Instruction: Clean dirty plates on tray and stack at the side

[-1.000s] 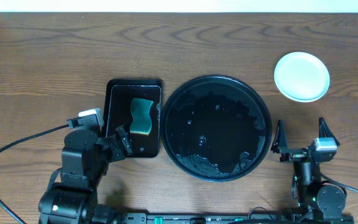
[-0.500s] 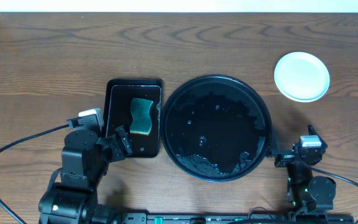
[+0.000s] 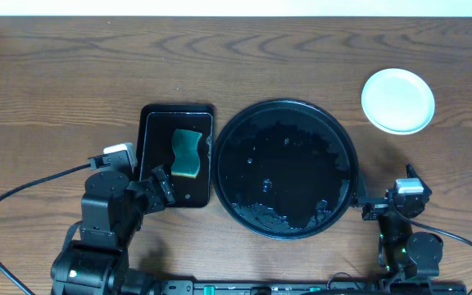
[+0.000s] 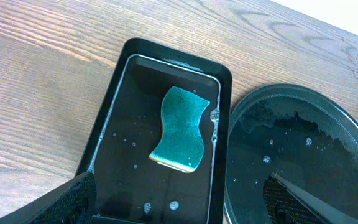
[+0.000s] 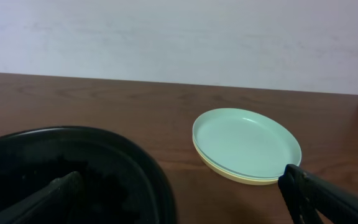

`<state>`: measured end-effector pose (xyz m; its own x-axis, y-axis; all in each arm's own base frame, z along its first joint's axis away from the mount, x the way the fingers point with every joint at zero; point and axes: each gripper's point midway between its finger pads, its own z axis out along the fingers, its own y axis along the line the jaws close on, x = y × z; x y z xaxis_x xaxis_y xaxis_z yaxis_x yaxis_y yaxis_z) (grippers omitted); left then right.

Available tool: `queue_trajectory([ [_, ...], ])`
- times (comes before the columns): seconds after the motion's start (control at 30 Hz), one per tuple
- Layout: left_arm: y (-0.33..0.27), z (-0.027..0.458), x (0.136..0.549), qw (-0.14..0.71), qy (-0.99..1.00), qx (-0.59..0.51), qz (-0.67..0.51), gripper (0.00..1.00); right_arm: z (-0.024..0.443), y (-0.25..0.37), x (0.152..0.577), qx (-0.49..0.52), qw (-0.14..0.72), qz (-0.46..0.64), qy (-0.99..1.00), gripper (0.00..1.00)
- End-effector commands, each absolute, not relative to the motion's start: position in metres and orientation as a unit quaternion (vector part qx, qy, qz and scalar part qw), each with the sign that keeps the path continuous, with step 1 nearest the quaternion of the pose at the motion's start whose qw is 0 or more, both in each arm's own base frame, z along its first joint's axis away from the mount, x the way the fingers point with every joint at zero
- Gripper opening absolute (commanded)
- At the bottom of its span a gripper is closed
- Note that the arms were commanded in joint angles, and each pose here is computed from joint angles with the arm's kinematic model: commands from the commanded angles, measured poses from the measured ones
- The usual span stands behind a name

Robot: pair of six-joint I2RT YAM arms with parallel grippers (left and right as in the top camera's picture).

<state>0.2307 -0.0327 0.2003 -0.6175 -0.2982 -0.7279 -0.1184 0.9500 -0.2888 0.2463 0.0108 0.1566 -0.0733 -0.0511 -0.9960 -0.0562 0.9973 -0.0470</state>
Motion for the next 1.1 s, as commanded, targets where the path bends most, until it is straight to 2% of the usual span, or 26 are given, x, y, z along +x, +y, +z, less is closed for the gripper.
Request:
queue_trajectory([
  [0.0,-0.031,0.198,0.231,0.419,0.893,-0.124,-0.106,0.86,0.157,0.012,0.246,-0.043,0.680,-0.002,0.732,0.99],
  [0.47,-0.031,0.198,0.231,0.419,0.893,-0.125,-0.106,0.87,0.157,0.012,0.246,-0.043,0.680,-0.002,0.732,0.99],
  [0.63,-0.022,0.191,0.214,0.410,0.901,-0.120,-0.081,0.87,0.157,0.012,0.246,-0.043,0.680,-0.002,0.732,0.99],
  [1.07,0.005,0.165,0.231,0.577,0.796,-0.157,-0.088,0.87,0.157,0.012,0.246,-0.043,0.680,-0.002,0.732,0.99],
])
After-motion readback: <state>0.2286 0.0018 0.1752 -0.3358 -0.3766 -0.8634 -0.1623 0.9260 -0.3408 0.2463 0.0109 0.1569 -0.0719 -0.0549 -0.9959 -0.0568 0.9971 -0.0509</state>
